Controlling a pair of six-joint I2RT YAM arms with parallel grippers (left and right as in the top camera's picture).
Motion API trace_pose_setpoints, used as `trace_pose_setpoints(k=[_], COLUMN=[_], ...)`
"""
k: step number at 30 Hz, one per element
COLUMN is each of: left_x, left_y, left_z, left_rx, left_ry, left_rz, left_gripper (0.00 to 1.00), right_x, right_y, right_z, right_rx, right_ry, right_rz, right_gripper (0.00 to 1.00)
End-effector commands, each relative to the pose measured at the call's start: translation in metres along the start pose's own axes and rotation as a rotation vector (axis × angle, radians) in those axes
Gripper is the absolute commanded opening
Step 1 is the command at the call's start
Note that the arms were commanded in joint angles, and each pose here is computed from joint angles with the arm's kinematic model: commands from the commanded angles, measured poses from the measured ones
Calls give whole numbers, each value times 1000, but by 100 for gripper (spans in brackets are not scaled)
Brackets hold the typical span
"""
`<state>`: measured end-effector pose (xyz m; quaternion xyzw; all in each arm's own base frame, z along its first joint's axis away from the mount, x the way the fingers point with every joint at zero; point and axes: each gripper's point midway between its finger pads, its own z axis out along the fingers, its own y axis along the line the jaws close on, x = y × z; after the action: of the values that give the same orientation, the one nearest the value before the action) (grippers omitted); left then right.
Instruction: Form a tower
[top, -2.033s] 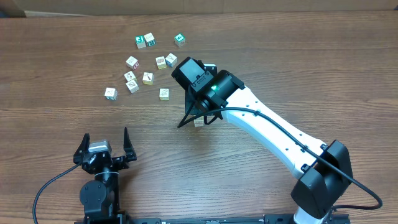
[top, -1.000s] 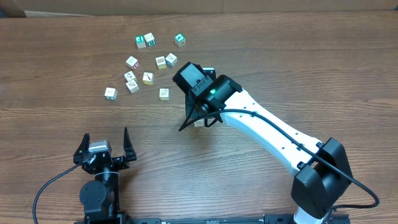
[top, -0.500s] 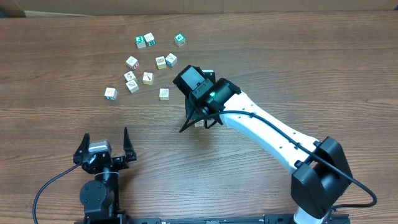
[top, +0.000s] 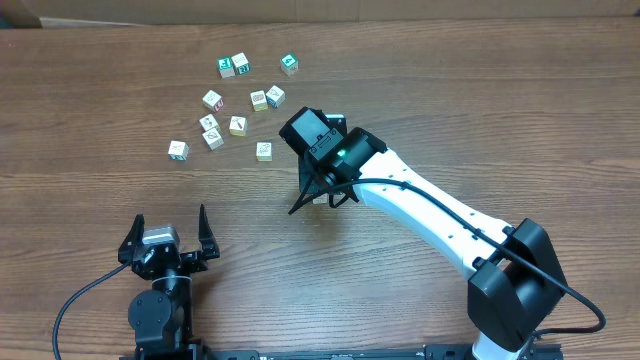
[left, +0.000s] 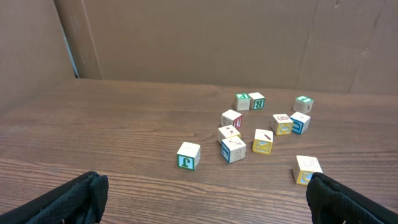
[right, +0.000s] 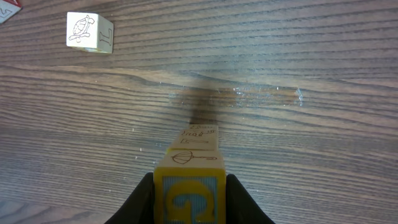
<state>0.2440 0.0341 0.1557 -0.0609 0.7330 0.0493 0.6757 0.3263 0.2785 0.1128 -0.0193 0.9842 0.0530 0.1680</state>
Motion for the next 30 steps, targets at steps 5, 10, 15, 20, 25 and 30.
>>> trace_pose_setpoints(k=[5,10,15,20,25,30], left_x=[-1,-1,-1,-1,-1,-1], left_y=[-1,-1,-1,-1,-1,-1], left_z=[0,0,0,0,0,0], left_rx=[3,3,3,3,3,3], left_ry=[-9,-9,-9,-9,-9,-9], left_rz=[22,22,22,22,22,22], left_gripper=[99,100,99,100,100,100], right_x=[-2,-1,-1,-1,-2,-2], right_y=[-1,0,1,1,2,2], right_z=[0,0,0,0,0,0], right_rx=[5,4,4,2,0,-3], right_ry=[-11,-9,-10,-11,-14,-17], right_rz=[1,-3,-4,-4,-3,-2], right_gripper=[10,11,11,11,11,11])
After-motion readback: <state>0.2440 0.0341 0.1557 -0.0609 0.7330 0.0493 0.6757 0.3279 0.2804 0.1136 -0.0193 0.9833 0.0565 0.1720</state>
